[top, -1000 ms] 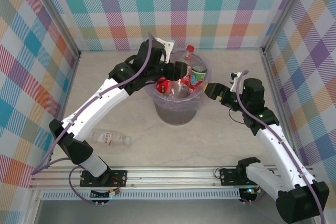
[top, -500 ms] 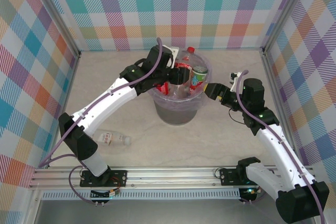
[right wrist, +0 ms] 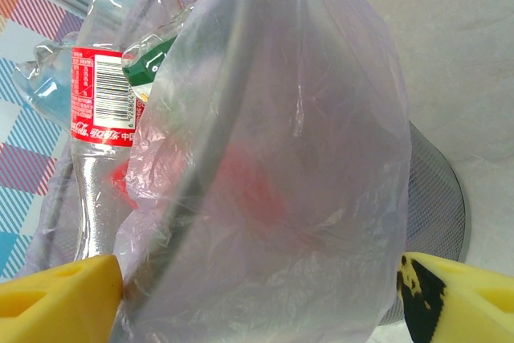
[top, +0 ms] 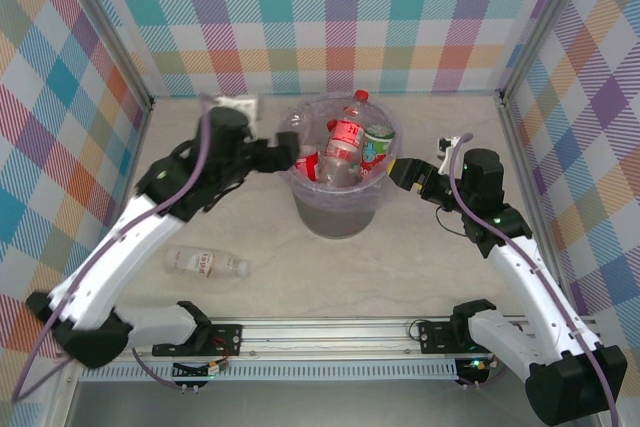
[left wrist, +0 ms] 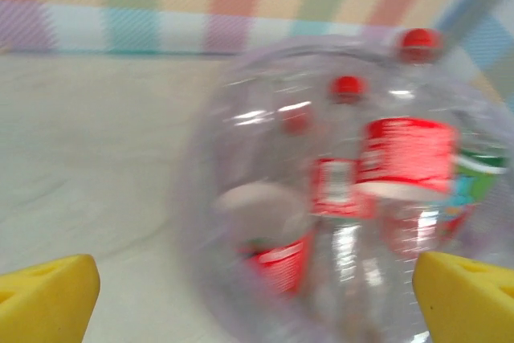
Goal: Put the plastic bottles in the bin
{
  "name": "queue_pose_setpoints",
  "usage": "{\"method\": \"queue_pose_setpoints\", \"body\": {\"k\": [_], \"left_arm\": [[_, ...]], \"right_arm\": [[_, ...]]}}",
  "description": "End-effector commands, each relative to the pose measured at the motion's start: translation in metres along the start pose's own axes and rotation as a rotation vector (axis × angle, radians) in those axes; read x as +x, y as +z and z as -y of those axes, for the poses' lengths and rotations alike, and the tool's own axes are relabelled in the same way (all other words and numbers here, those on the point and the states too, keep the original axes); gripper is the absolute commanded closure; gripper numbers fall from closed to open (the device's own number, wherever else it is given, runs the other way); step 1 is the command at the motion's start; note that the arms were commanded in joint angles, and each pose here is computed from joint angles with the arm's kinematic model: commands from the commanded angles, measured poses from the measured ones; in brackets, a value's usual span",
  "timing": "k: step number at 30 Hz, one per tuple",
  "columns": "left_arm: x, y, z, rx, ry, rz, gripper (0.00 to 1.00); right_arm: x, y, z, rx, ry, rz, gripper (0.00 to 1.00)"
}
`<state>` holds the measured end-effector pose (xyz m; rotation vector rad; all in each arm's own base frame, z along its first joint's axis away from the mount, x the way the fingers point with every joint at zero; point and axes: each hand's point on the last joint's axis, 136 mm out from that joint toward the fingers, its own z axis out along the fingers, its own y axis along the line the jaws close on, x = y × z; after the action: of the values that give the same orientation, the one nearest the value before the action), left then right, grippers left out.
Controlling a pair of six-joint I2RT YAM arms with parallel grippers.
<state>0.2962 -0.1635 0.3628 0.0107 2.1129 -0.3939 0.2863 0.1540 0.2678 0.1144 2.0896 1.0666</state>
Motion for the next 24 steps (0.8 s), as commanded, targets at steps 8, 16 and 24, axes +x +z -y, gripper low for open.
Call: {"method": "queue_pose_setpoints", "body": {"k": [8,16,24], "left_arm": [[0.153,-0.017,-0.162,-0.408,-0.581,-0.165,0.00],[0.226,0.004,-0.193,-0.516,-0.906,-0.243,0.00],[0.266,0.014,-0.203,-0.547,-1.048,-0.279,0.00]], "right_arm": [[-0.007,0.004,-0.010,-0.030,-0.036,-0.002,0.11],[-0.007,-0.002,-0.009,-0.005,-0.061,0.006,0.11],[-0.008,-0.004,-0.002,0.035,-0.079,0.007,0.11]]}}
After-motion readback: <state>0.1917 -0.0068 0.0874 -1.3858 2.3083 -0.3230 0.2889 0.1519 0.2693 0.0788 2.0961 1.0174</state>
